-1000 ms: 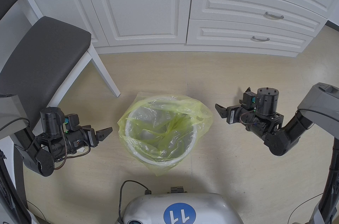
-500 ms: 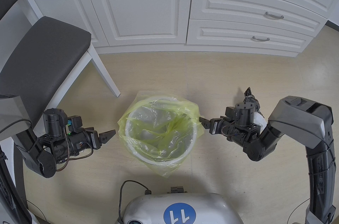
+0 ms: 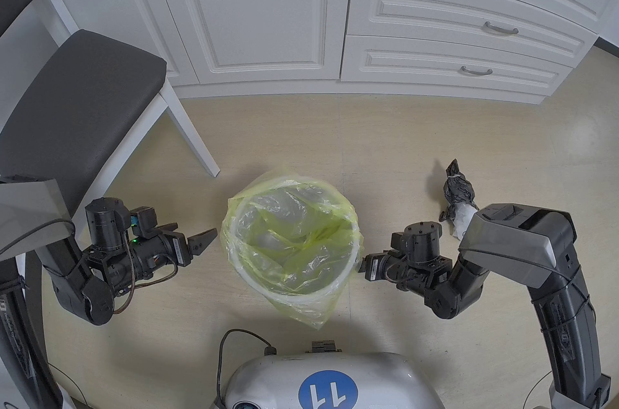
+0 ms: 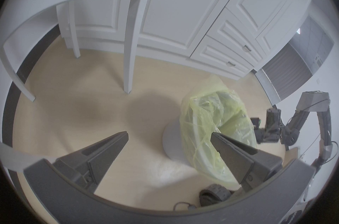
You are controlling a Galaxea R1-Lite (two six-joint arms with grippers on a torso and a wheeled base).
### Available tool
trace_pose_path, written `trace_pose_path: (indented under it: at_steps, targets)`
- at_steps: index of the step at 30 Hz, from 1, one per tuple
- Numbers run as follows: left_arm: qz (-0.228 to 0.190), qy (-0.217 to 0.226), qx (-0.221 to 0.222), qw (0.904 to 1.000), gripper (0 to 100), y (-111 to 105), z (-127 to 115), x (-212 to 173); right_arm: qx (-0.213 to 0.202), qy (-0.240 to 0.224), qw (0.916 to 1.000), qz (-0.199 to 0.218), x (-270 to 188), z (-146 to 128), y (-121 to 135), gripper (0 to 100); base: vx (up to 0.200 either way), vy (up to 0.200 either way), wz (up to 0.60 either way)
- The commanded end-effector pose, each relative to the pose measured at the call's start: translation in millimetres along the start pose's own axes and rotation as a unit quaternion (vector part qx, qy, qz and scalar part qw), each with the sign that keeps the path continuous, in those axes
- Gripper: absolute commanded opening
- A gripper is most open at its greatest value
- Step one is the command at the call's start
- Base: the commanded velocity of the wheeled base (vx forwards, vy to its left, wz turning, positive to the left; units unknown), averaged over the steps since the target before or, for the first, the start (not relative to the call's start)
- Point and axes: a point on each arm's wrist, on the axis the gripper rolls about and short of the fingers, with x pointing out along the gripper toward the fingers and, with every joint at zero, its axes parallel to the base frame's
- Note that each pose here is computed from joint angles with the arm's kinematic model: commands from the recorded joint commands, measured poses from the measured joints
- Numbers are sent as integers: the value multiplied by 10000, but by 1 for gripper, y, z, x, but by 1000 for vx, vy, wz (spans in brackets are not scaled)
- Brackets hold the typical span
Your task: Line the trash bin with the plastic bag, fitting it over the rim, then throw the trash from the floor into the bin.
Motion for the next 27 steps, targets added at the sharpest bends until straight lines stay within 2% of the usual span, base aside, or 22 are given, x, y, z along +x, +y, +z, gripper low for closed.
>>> trace_pose_path:
  at_steps: [1,3,5,6,8,11,13,14,16,17,18,20,27]
  targets:
    - [-15,-280,117,9995,100,6,-10,9,-110,375,9983,432,-23,-10,23,100,0,0,0]
    - [-88,-556,309,9979,100,4,-4,6,-158,565,9954,763,-41,-9,33,100,0,0,0]
    - [-104,-576,341,9977,100,3,-4,5,-167,625,9940,877,-46,-9,36,100,0,0,0]
    - [-133,-554,447,9974,100,0,-6,2,-220,818,9901,1121,-57,-13,42,100,0,0,0]
    - [-168,-480,582,9970,100,-5,-9,2,-298,959,9875,1218,-66,-16,45,100,0,0,0]
    - [-209,-353,673,9969,100,-10,-15,0,-640,1125,9833,1279,-75,-25,46,100,0,0,0]
    - [-206,-331,683,9969,100,-10,-16,-2,-796,1142,9821,1266,-77,-26,45,100,0,0,0]
    - [-178,-291,704,9969,100,-10,-18,-5,-1140,1108,9798,1215,-83,-22,39,100,0,0,0]
    - [-178,-291,704,9969,100,-10,-18,-5,-1165,1110,9795,1210,-84,-22,38,100,0,0,0]
    - [-16,-317,795,9963,100,-11,-15,-14,-1844,1001,9723,1034,-98,-11,20,100,0,0,0]
    - [37,-323,813,9962,100,-11,-14,-17,-2141,913,9677,971,-105,-4,14,100,0,0,0]
    - [82,-329,821,9960,100,-11,-14,-21,-2345,791,9649,878,-116,7,8,100,0,0,0]
    - [111,-327,802,9962,100,-11,-12,-29,-2235,441,9718,614,-133,45,-5,100,0,0,0]
